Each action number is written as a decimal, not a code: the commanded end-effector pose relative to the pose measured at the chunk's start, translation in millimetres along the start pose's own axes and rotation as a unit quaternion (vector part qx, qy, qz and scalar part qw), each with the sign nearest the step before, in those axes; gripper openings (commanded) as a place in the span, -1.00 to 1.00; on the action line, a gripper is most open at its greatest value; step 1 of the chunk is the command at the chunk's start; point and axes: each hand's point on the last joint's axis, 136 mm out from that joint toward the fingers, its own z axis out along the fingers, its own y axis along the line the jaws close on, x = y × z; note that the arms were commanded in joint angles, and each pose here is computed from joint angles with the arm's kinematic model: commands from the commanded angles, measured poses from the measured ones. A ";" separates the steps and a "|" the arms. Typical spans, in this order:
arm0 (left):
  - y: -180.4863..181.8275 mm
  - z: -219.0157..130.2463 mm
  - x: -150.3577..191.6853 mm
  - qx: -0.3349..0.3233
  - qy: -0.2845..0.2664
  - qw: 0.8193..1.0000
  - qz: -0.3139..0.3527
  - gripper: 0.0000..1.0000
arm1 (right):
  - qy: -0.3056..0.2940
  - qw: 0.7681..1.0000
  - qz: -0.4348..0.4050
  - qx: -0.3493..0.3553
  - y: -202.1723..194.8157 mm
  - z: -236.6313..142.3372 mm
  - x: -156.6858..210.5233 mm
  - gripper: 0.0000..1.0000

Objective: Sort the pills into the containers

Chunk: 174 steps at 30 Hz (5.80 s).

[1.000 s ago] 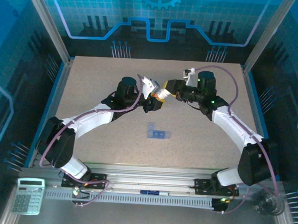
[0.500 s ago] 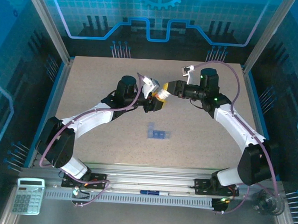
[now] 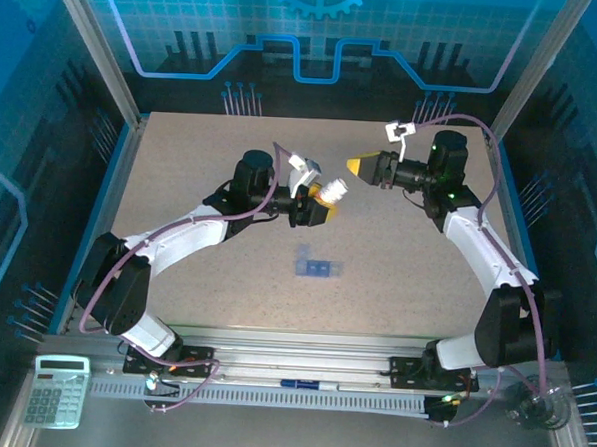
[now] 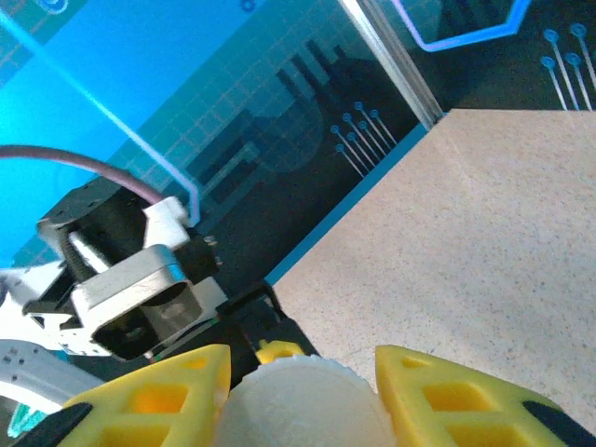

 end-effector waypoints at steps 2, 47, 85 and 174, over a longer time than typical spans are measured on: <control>-2.0 -2.4 -16.5 -0.003 -0.024 0.999 0.021 -1.00 | -0.026 0.991 0.069 0.115 -48.1 -20.3 10.7 -0.28; 17.8 -50.7 27.4 -0.134 -0.015 0.990 -0.052 -1.00 | 0.089 0.802 0.187 0.560 -190.4 -74.2 204.0 0.38; -1.9 -59.1 176.0 -0.193 0.137 0.950 -0.206 -1.00 | 0.193 0.909 0.069 0.363 -107.7 11.0 240.5 0.46; 2.5 -56.8 236.6 -0.265 0.417 0.846 -0.202 -1.00 | 0.270 0.881 0.048 0.386 -113.6 17.5 290.7 0.45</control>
